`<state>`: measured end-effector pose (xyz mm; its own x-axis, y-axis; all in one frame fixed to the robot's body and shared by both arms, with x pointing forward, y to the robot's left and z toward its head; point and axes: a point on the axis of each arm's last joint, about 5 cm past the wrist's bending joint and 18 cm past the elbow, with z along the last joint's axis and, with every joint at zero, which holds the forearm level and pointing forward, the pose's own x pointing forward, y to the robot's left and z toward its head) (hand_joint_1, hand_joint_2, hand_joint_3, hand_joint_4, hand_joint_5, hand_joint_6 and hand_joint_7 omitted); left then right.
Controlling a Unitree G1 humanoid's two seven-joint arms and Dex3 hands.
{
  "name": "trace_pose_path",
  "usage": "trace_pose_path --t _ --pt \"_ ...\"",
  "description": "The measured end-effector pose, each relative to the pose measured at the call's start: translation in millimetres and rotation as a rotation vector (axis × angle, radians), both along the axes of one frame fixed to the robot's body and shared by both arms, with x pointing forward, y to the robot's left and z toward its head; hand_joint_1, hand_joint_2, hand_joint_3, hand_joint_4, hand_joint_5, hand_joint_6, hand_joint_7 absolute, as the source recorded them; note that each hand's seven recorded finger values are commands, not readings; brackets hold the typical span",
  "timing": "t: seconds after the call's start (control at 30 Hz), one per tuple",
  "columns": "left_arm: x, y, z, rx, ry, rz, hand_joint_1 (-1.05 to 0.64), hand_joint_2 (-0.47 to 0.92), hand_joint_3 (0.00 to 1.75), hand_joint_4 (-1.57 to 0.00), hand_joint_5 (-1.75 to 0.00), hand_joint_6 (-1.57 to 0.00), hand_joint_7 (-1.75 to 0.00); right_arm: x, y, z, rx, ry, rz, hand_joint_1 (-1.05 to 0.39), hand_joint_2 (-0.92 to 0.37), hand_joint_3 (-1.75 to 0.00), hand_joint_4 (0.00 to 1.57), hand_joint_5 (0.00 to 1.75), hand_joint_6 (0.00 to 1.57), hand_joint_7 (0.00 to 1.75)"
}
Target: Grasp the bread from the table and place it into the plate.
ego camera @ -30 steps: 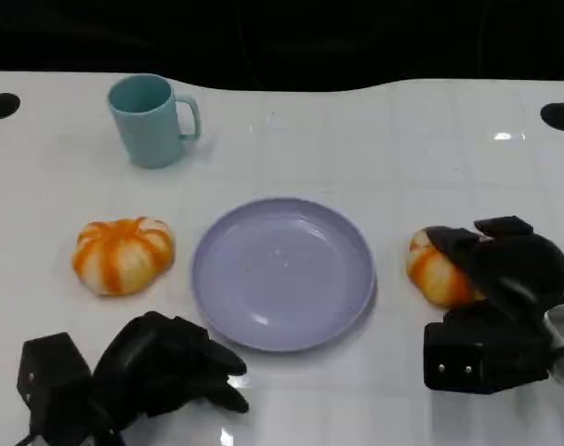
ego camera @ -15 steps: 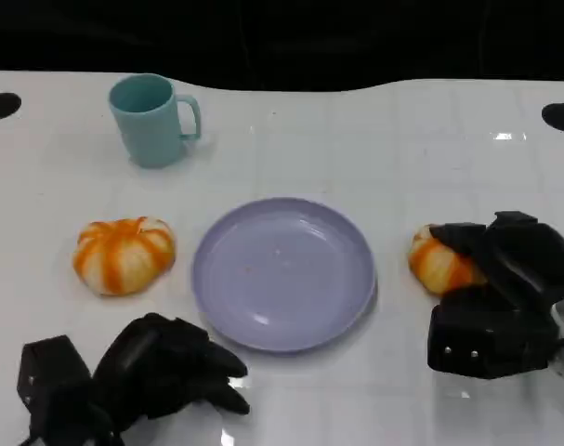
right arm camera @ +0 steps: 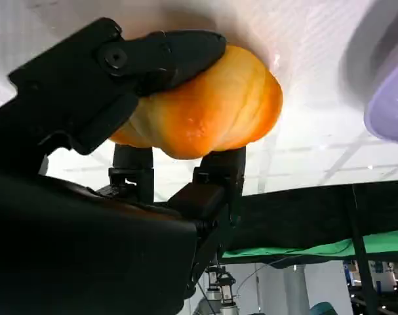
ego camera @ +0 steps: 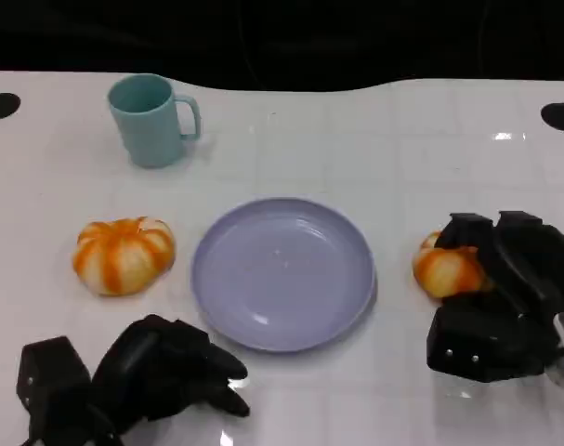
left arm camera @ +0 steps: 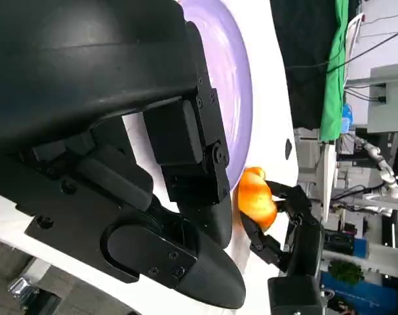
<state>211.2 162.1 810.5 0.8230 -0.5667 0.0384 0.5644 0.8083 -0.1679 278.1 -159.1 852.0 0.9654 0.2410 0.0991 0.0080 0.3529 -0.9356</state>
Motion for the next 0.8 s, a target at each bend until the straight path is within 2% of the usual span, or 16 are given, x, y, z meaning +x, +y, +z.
trace_pose_path --t 0.23,0.33,0.43,0.63,0.8 --pt "0.3 -0.4 0.9 0.004 -0.011 -0.003 -1.05 0.82 0.0 -1.52 -0.26 -1.52 0.0 1.0 6.1 4.1 0.06 -0.075 0.033 -0.09 -0.41 -1.05 0.92 1.75 0.69 1.75" --pt "0.3 -0.3 0.9 0.003 -0.011 -0.002 -1.05 0.82 0.0 -1.52 -0.26 -1.52 0.0 2.1 8.6 6.9 0.073 -0.099 0.045 -0.11 -0.35 -1.23 0.96 1.75 0.72 1.75" --pt "0.3 -0.3 0.9 0.003 -0.011 -0.002 -1.05 0.82 0.0 -1.53 -0.27 -1.53 0.0 4.2 12.6 12.2 0.094 -0.14 0.062 -0.11 -0.3 -1.3 0.97 1.75 0.74 1.75" --pt "0.6 -0.5 1.3 0.002 -0.014 -0.002 -1.05 0.81 0.0 -1.53 -0.27 -1.53 0.0 8.0 20.2 24.6 0.157 -0.211 0.099 -0.12 -0.33 -1.35 0.98 1.75 0.75 1.75" --pt "0.7 -0.6 1.6 0.002 -0.016 -0.002 -1.05 0.82 0.0 -1.53 -0.26 -1.53 0.0 10.8 25.1 35.9 0.21 -0.23 0.127 -0.12 -0.28 -1.41 0.99 1.75 0.76 1.74"
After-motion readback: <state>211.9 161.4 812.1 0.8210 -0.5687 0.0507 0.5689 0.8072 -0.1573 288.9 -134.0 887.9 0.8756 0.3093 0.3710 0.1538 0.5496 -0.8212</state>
